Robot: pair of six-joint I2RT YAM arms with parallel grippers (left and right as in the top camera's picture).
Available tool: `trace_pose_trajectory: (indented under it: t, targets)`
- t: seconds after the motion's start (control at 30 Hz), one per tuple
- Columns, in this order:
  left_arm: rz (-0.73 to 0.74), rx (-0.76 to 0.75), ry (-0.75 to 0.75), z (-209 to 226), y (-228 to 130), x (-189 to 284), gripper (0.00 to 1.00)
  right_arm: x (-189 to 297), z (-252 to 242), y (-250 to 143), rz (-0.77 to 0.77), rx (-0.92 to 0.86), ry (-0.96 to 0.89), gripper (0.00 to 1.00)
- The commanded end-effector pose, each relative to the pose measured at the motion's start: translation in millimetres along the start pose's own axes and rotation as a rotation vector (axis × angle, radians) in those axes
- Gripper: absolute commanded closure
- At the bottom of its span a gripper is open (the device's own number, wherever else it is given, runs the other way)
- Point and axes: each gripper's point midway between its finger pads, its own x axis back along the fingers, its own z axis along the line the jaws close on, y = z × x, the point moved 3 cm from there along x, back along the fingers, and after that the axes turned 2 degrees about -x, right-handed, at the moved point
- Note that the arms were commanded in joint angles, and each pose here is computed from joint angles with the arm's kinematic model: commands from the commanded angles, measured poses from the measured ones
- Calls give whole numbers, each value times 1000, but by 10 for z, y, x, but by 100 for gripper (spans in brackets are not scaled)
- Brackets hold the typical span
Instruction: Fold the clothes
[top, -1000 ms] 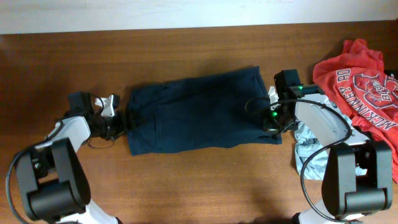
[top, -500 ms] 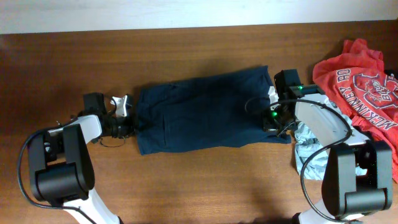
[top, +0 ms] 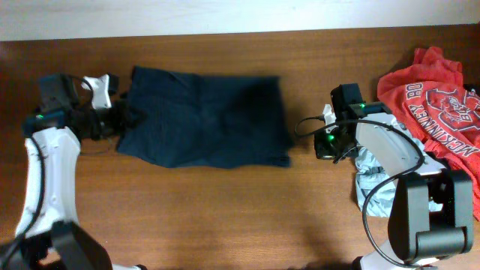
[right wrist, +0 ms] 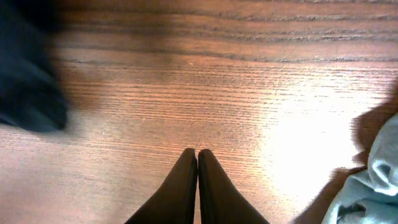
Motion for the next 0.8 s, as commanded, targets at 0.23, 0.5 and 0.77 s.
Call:
trace_pose_trajectory:
  t: [0.23, 0.5, 0.77]
  targets:
    - [53, -304, 149, -718, 94, -71, 99, 31, 6, 2, -10, 5, 11, 92]
    - [57, -392, 274, -979, 54, -485, 99, 32, 46, 16, -15, 7, 39, 92]
    - [83, -364, 319, -823, 29, -426, 99, 178, 568, 505, -256, 171, 331, 96]
